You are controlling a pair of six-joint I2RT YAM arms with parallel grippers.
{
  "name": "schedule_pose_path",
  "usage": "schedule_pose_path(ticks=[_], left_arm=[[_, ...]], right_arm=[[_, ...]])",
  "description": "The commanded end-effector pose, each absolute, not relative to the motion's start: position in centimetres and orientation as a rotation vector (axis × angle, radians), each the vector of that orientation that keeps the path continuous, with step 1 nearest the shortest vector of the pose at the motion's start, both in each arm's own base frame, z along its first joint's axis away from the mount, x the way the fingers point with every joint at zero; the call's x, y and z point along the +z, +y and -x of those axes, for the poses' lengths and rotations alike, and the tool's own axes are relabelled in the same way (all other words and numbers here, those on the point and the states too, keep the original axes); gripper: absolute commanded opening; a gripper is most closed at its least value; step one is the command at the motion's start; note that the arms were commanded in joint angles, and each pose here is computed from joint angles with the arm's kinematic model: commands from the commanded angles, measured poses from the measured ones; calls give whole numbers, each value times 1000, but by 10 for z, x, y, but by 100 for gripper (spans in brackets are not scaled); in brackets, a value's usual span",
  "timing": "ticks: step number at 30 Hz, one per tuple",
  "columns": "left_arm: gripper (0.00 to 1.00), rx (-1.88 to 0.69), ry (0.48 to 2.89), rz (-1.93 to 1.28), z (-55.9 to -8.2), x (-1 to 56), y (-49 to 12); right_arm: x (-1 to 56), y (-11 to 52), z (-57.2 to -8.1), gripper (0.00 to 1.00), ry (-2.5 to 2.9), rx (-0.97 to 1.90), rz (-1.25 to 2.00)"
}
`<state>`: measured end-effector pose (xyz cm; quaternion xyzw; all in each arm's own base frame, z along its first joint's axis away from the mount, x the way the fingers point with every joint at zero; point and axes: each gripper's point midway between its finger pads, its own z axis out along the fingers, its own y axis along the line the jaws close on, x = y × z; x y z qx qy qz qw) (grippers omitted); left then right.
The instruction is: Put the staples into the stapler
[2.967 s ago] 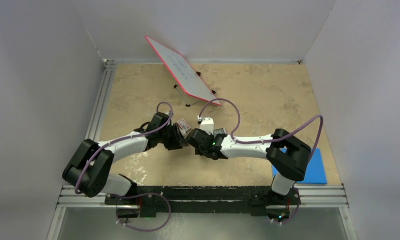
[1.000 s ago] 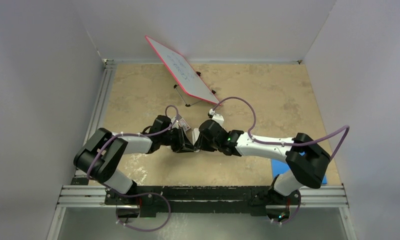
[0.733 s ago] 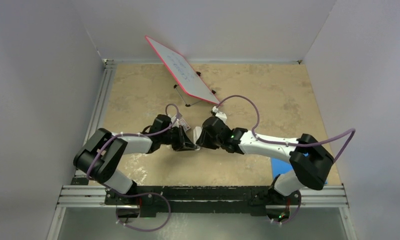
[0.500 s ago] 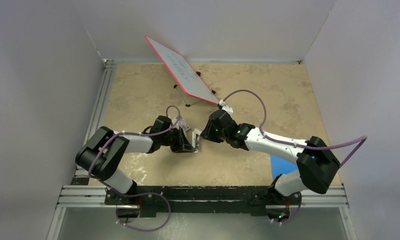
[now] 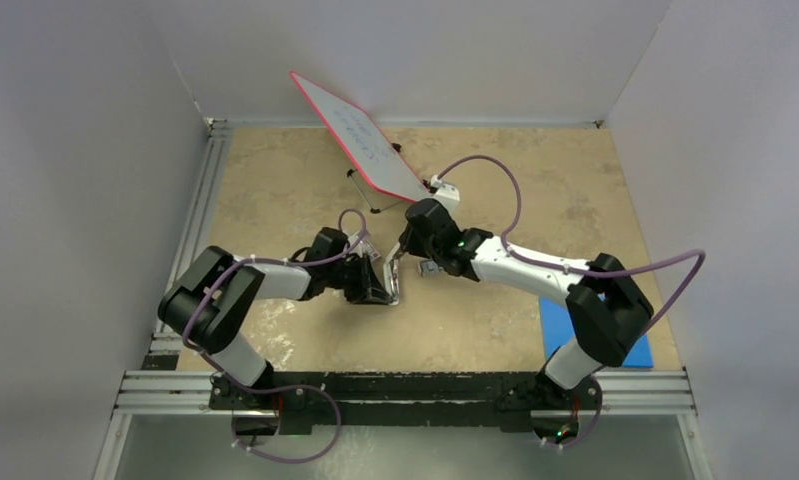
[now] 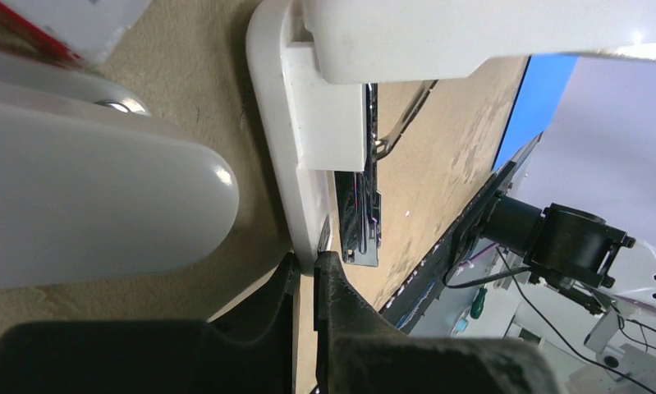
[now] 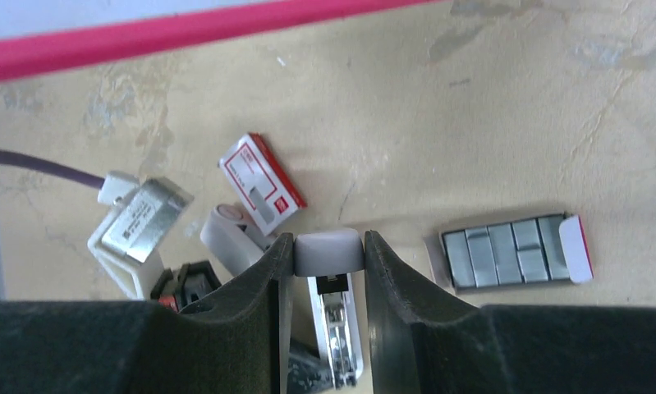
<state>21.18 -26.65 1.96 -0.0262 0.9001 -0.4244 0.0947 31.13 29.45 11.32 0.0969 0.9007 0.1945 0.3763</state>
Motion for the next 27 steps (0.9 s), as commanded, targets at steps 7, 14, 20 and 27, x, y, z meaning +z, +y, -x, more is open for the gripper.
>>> schedule_pose_path(ticks=[7,14,20,27], left_arm=[[0,-1040,2844,9,-186,-26,-253],[0,-1000,2864,3,-184,-33,-251],[0,-988,2867,24,-185,-33,-251],[1,-1004,2876,75,-185,-31,-254]], right_arm=[[140,311,-360,26,2058,564,-303],[135,319,-362,33,2039,591,-241],[131,319,-353,46,2060,617,-220],[122,314,-341,53,2105,624,-219]])
